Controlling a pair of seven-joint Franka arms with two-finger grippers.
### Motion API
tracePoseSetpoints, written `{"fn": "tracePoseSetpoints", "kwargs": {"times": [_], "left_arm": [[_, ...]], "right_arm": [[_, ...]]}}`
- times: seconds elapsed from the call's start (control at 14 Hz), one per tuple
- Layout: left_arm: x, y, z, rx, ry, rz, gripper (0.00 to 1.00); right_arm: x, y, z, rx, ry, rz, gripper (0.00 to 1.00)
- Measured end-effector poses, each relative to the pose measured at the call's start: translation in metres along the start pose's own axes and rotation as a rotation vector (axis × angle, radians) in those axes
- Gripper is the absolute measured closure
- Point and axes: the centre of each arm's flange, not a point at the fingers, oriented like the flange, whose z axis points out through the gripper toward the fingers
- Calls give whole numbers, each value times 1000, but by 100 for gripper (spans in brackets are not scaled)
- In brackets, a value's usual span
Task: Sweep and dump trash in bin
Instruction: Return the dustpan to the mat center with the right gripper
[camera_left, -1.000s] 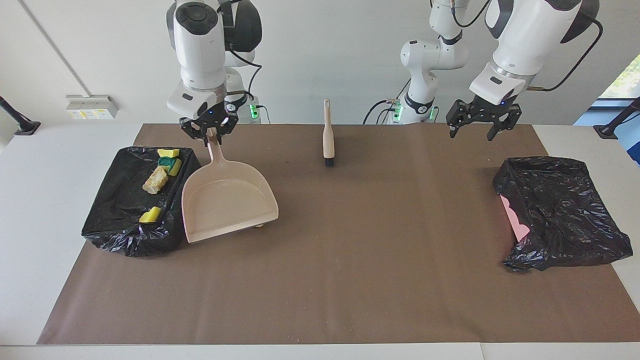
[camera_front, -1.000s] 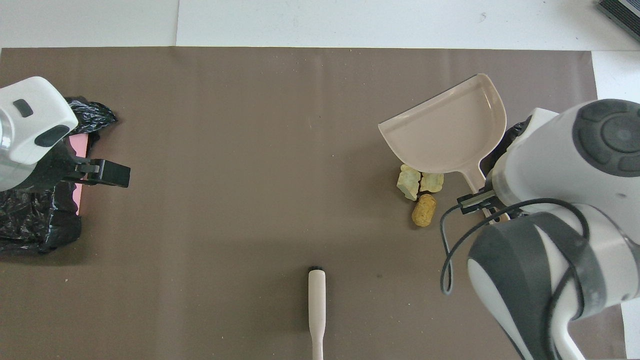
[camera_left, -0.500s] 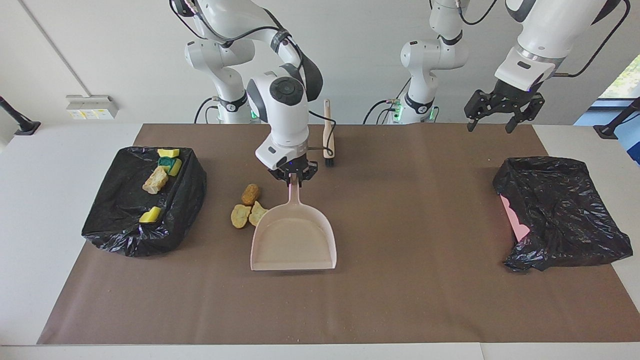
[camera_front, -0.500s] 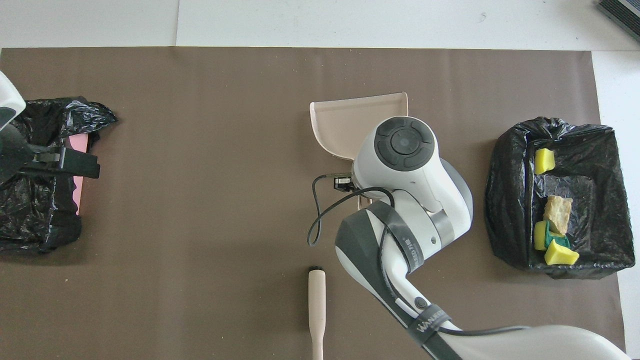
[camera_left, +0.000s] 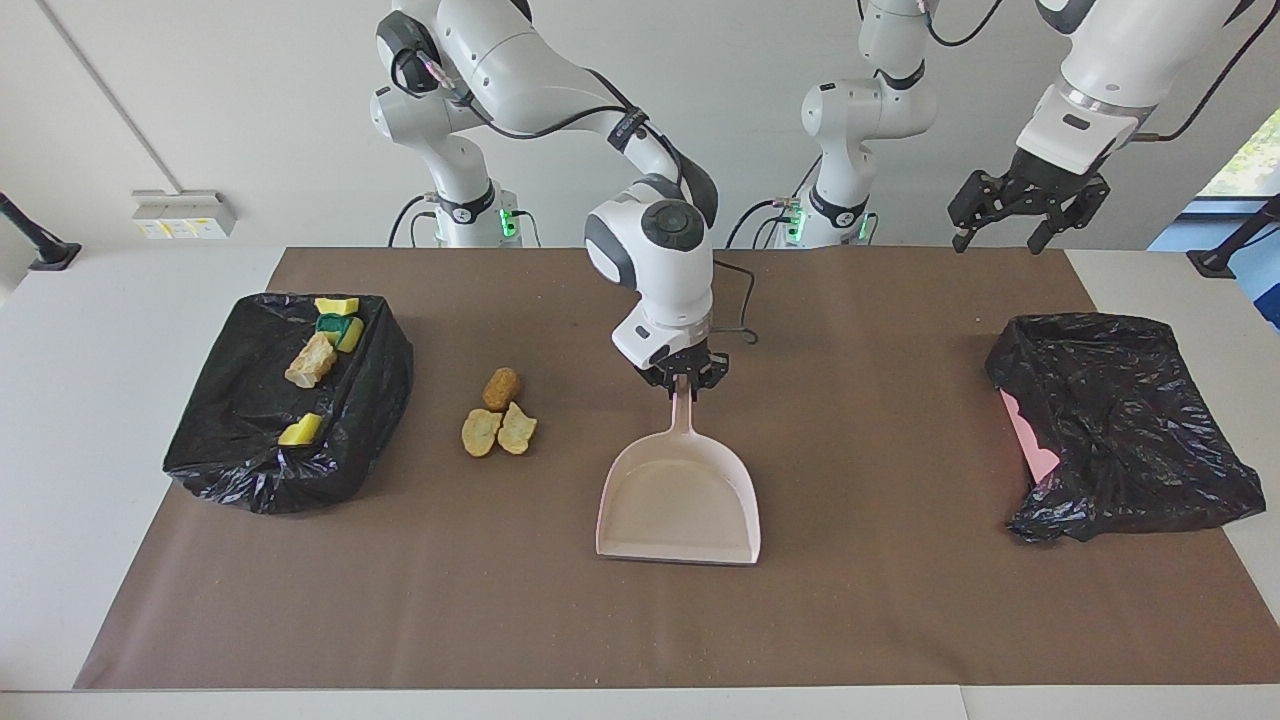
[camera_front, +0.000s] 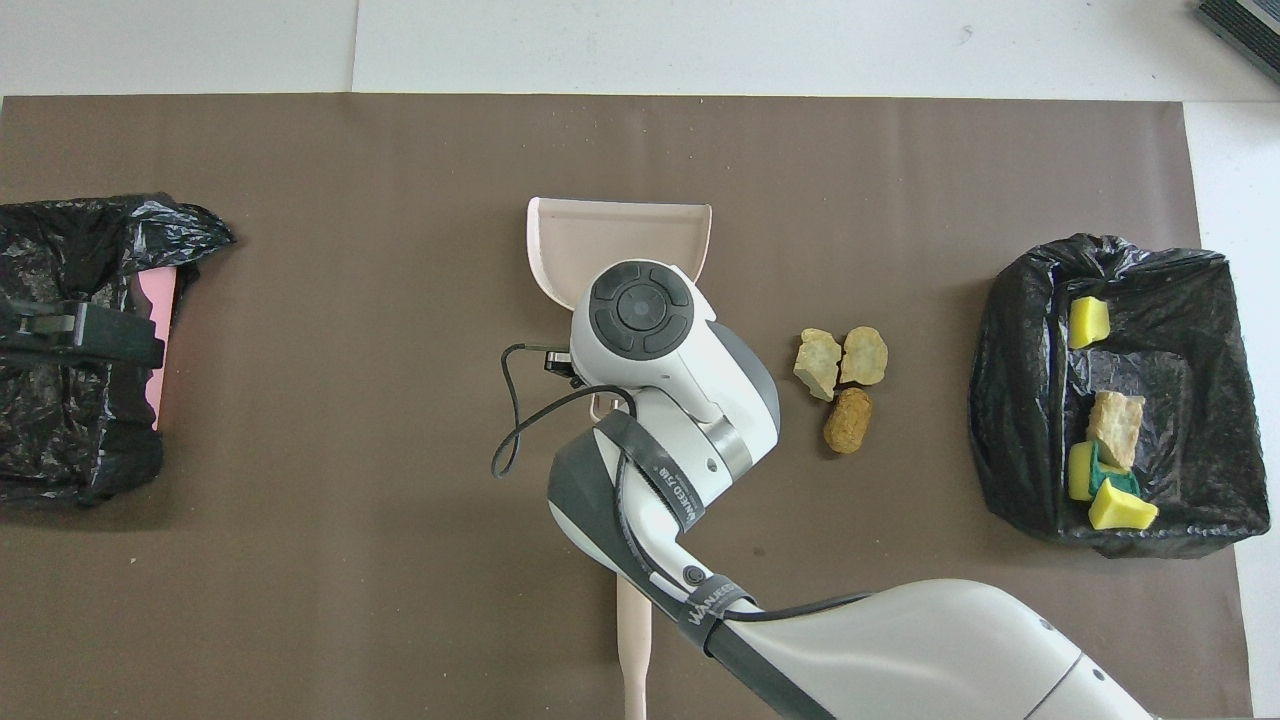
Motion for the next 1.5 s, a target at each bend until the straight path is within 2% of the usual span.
{"fn": "tracePoseSetpoints", "kwargs": {"times": [0.14,0.21,0.43,0.64,0.86,1.0,1.14,1.29,1.5], "left_arm": [[-1,0,0,0,-2,0,0],[-1,0,0,0,-5,0,0],[-1,-10,0,0,-9,-20,0],[-2,-22,1,-2,-18,-42,0],[-2,-24,1,-2,-22,-45,0],[-4,-35,2,-4,-33,-62,0],[-6,-53,1,-8,-36,-53,0],[-8,-64,0,-12,-39,-37,0],[-11,-57,-1,-12,-45,-17,0]], "right_arm": [[3,2,-1,10,-7,14,67],[3,2,-1,12,-9,15,62],[1,1,-1,13,-10,-26,28],[6,8,0,5,-18,-30,0],[17,24,-12,-9,-26,-24,0],[6,29,-44,-33,-48,-29,0],[-22,34,-90,-27,-100,-27,0],[-58,43,-118,-37,-132,-45,0],[-126,49,-108,-49,-205,-71,0]]}}
